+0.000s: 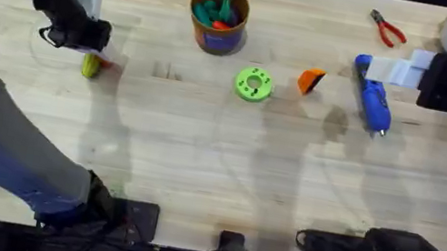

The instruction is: Pick up the gripper from the table and insert it into the empty holder that is missing its gripper. Then pick up a screw, insert it into the mounting hole, and use the screwdriver to tighten it. Finally, clean up the table by picking up the vegetable and placing it into the bucket.

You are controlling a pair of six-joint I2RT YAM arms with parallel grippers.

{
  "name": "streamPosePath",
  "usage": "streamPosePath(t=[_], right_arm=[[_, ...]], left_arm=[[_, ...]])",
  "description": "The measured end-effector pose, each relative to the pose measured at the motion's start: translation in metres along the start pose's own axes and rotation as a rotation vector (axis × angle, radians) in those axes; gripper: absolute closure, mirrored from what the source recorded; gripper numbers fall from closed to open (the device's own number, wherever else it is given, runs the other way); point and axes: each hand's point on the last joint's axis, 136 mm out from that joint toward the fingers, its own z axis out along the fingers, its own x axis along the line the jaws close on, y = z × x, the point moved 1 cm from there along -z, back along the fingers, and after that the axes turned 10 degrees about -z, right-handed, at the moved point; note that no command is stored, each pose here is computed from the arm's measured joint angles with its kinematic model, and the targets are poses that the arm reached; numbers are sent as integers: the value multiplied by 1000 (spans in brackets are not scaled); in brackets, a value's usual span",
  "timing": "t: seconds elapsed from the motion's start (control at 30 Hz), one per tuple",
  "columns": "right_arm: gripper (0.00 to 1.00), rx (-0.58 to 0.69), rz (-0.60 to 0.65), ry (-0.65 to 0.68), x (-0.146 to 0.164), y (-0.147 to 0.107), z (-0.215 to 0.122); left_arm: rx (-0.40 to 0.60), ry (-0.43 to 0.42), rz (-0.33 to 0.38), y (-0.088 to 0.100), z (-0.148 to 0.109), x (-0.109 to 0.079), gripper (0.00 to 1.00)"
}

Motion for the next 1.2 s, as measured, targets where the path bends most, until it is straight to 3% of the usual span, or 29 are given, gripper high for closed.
streamPosePath(t=[0.33,0.57,0.77,0.97,1.2], right_arm=[[8,0,0,0,0,0,0],[7,0,0,0,0,0,0],[8,0,0,0,0,0,0],[9,0,0,0,0,0,0],[8,0,0,0,0,0,0]], left_arm=[[-20,-62,-8,1,-13,-13,997],[-217,-34,-12,8,-90,-25,997],[-385,-11,-16,-3,-158,-31,997],[-423,-22,30,-20,-183,-51,997],[-412,-36,40,-32,-188,-59,997]])
